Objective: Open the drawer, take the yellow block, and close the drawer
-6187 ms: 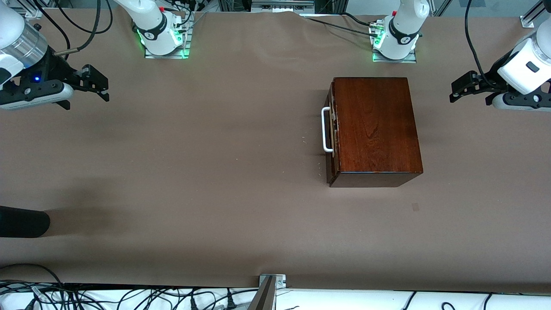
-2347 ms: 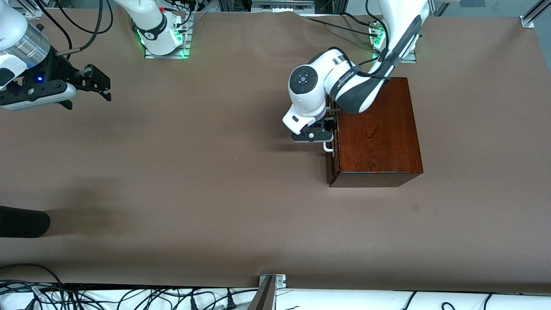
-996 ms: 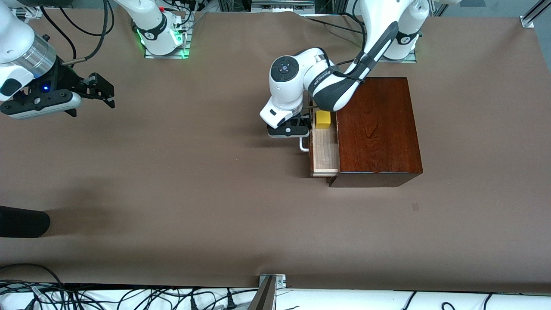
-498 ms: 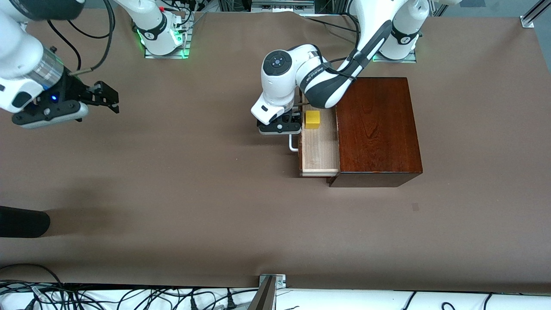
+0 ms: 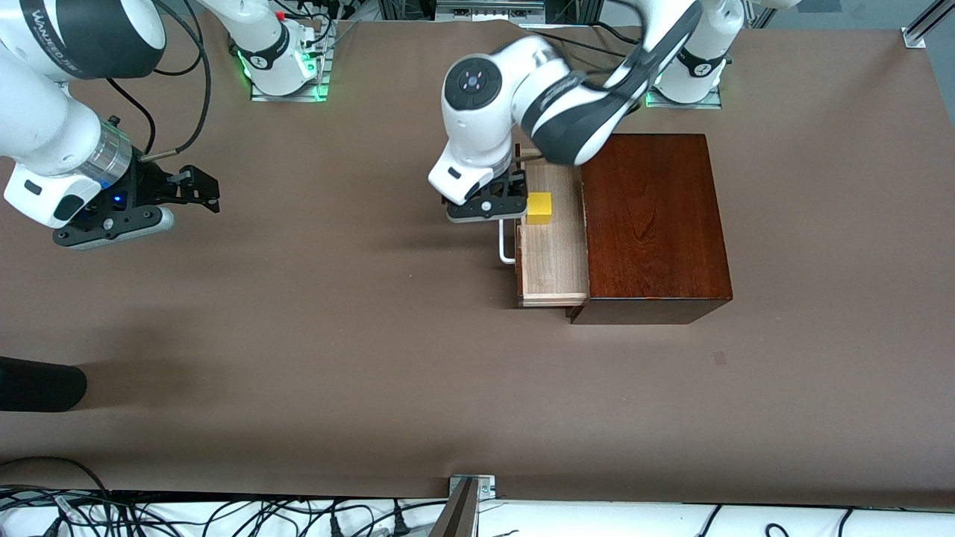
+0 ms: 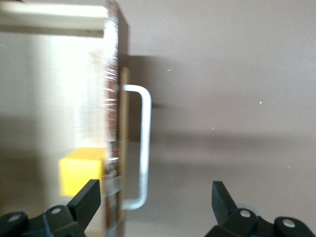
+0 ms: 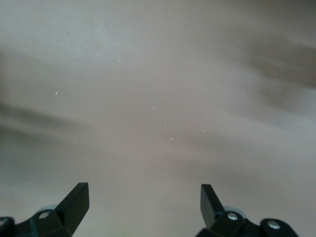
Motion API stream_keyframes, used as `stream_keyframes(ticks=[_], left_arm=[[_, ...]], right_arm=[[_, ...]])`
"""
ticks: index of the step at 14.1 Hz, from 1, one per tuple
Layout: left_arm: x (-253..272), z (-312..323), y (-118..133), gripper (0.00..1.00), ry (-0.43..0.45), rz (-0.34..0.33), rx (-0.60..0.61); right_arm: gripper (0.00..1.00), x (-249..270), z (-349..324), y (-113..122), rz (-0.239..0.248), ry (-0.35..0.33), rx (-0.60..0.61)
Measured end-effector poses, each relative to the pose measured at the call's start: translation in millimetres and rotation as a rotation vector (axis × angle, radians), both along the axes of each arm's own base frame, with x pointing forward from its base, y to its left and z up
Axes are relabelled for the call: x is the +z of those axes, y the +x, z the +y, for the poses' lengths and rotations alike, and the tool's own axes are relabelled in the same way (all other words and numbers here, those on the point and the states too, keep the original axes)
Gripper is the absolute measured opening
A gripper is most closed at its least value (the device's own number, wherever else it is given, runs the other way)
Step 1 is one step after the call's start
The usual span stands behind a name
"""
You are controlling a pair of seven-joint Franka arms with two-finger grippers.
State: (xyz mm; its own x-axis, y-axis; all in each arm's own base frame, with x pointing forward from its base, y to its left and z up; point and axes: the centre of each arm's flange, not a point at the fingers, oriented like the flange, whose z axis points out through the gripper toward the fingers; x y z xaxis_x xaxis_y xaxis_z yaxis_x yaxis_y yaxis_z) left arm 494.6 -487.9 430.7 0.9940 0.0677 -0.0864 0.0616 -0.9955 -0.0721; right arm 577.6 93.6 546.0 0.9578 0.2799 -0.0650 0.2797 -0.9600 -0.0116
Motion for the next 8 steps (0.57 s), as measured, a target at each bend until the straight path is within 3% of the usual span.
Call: stream_keyframes(ticks=[3, 8], left_arm=[[65, 73, 35, 1.0, 0.007, 0.031, -0.039], [159, 225, 72, 1.0, -0.016, 0.01, -0.041]], right_arm=[[1.0, 0, 28, -13, 0.06, 0.004, 0.142], [1.0, 18, 106, -34, 0.042, 0.051, 0.459]])
